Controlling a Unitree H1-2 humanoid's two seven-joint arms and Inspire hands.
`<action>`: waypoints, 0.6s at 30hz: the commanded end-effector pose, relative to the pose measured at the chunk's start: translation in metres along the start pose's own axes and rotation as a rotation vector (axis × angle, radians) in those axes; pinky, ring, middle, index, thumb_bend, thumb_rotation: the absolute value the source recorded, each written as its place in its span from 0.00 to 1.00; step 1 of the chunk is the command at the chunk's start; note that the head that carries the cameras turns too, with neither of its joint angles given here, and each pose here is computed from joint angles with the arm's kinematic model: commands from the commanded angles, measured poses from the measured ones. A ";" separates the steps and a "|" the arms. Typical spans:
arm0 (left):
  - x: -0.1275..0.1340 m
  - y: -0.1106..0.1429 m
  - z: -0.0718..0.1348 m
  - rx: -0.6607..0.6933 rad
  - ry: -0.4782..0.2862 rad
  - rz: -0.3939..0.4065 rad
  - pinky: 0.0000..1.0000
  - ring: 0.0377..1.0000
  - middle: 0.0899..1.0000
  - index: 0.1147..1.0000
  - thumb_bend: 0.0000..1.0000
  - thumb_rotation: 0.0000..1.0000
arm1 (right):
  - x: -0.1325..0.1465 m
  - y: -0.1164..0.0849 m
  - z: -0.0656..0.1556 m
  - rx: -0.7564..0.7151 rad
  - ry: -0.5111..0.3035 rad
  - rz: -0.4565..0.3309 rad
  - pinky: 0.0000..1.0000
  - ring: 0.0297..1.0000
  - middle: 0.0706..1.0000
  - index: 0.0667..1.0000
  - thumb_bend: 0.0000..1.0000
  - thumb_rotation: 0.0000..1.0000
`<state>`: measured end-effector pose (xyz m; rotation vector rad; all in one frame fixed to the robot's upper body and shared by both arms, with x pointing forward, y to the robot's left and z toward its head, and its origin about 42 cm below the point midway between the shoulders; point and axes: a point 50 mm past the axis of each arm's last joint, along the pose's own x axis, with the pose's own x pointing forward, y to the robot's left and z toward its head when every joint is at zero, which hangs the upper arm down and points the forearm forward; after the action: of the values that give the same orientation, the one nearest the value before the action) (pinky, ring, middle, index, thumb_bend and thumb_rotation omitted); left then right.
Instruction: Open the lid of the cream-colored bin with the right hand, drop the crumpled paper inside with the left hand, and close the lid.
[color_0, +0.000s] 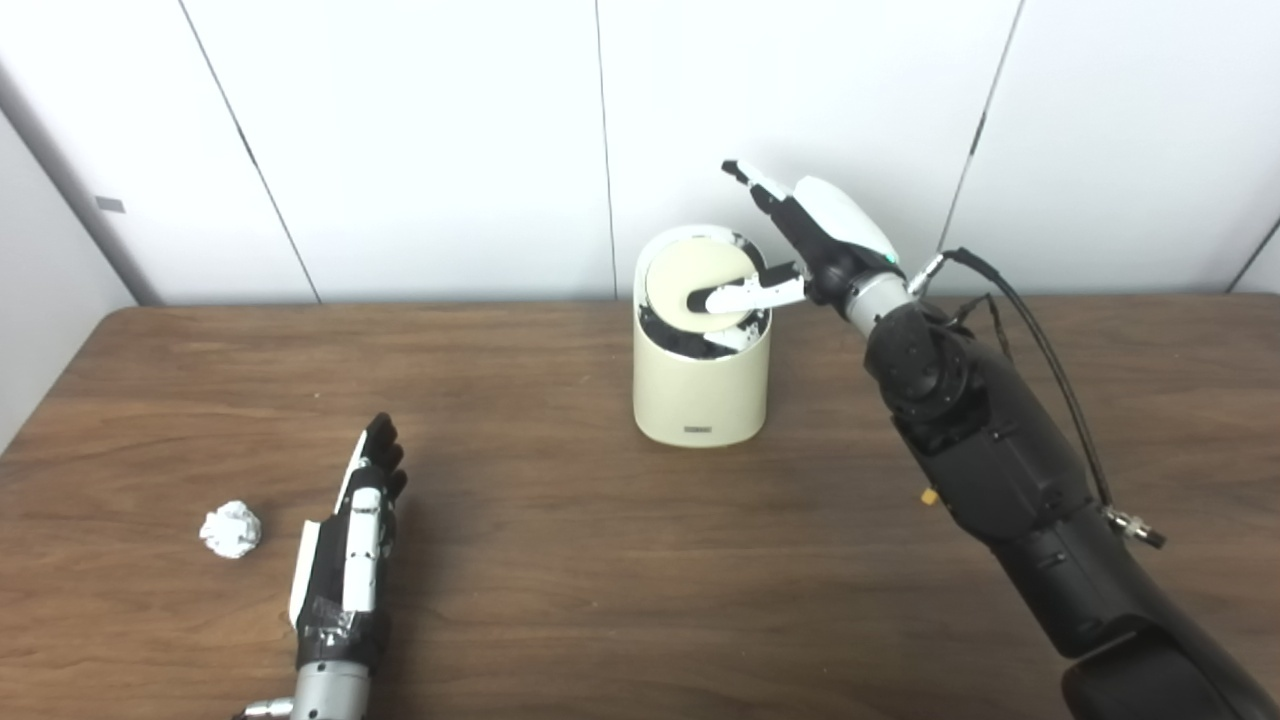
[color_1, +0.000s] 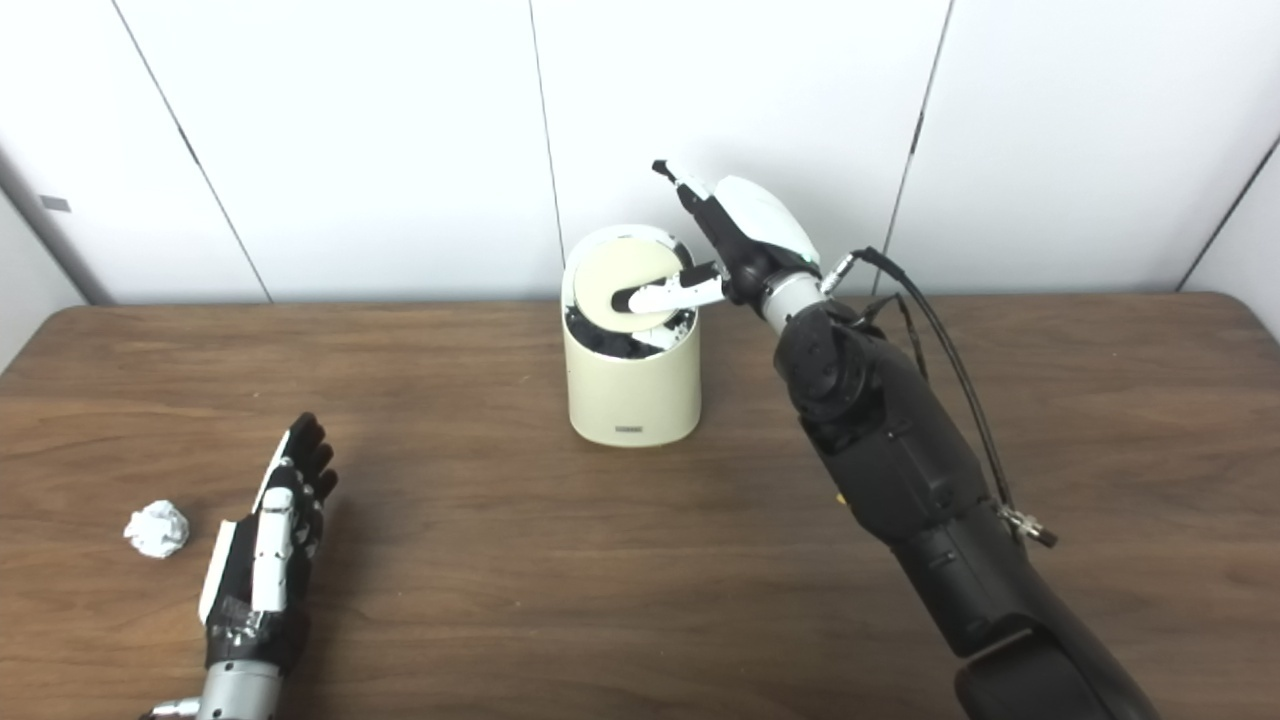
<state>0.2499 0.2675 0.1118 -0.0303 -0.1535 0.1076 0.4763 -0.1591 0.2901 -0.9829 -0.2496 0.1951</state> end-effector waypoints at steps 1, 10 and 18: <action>-0.008 -0.007 -0.015 -0.021 0.040 0.003 1.00 1.00 1.00 0.99 0.35 1.00 | 0.010 -0.030 0.019 -0.036 -0.085 -0.096 0.88 0.96 0.95 0.95 0.69 0.41; -0.008 -0.006 -0.014 -0.018 0.046 -0.006 1.00 1.00 1.00 0.99 0.35 0.99 | 0.012 -0.029 0.010 -0.049 -0.074 -0.110 0.85 0.96 0.95 0.95 0.69 0.39; -0.008 -0.006 -0.014 -0.020 0.045 -0.008 1.00 1.00 1.00 0.99 0.35 1.00 | 0.013 -0.026 0.007 -0.075 -0.089 -0.122 0.86 0.95 0.94 0.94 0.70 0.40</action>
<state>0.2501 0.2670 0.1119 -0.0301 -0.1533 0.1028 0.4818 -0.1635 0.2860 -1.0053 -0.3066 0.1656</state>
